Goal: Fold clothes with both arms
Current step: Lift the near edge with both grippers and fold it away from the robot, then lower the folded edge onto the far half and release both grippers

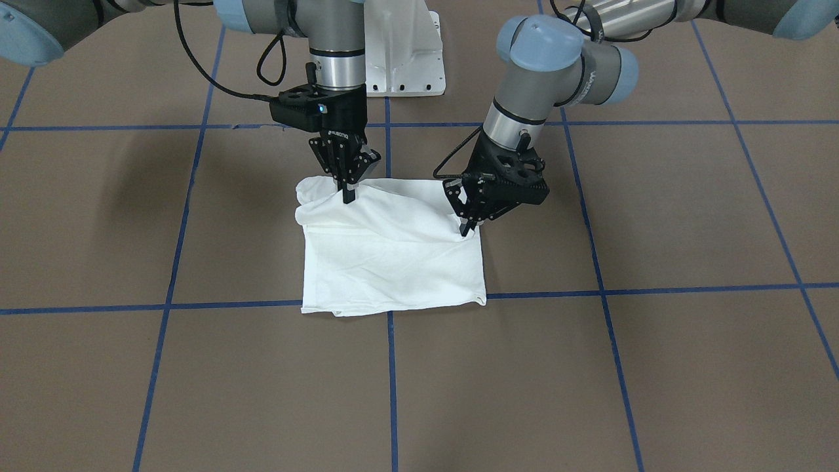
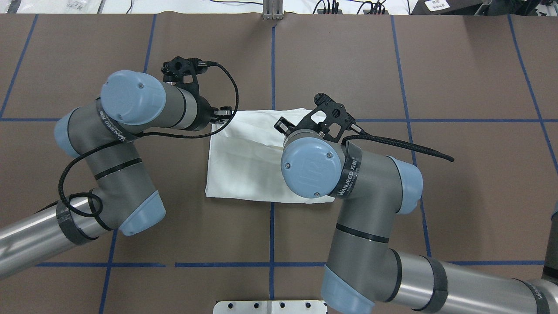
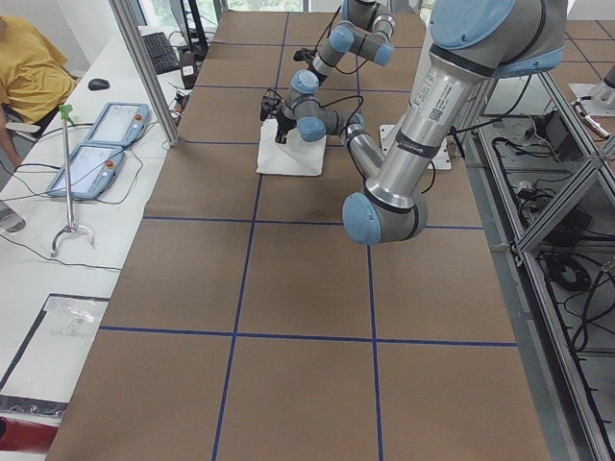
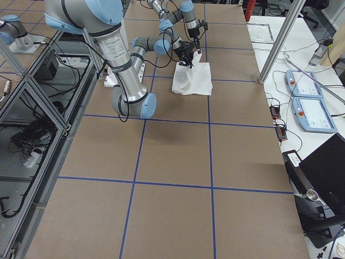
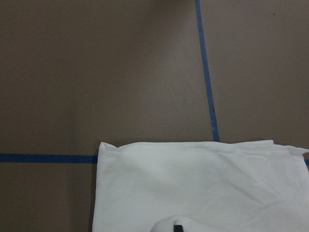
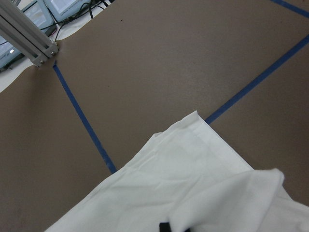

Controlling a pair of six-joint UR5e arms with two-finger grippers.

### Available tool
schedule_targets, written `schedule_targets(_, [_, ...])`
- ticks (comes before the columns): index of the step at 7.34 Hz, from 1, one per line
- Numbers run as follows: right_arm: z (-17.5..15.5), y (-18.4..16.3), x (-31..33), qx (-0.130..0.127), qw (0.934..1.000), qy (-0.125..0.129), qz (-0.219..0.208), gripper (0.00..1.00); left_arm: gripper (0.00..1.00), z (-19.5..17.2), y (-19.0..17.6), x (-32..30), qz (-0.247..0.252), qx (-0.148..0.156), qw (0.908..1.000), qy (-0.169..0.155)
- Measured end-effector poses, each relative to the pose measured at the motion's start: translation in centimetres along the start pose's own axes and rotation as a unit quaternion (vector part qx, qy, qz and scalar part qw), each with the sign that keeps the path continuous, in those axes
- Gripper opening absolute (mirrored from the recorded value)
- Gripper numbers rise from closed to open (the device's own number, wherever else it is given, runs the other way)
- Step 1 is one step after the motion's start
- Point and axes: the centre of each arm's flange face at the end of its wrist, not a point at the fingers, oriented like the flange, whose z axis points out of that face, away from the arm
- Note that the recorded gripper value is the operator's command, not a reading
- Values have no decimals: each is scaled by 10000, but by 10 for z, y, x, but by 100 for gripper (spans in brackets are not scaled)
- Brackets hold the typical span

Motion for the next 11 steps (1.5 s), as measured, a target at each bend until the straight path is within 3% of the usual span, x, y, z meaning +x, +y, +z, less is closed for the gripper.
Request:
schedule_targets(1, [24, -1, -6, 22, 10000, 13, -63, 0, 0, 22, -3, -8, 9, 2, 10000, -36])
schedule_targets(2, [47, -1, -11, 61, 9999, 39, -127, 55, 0, 36, -4, -14, 11, -4, 10000, -62])
schedule_targets(3, [65, -4, -14, 97, 9997, 60, -205, 98, 99, 43, -4, -17, 29, -8, 10000, -78])
schedule_targets(5, [71, -13, -29, 11, 9997, 31, -246, 100, 100, 44, -7, -20, 361, 6, 9993, -84])
schedule_targets(8, [68, -14, -46, -128, 9995, 45, -269, 100, 100, 14, -46, -51, 1346, 46, 9909, -29])
schedule_targets(11, [84, 21, -72, -192, 9957, 203, -880, 99, 100, -1, -59, -69, 1621, 0, 9868, 26])
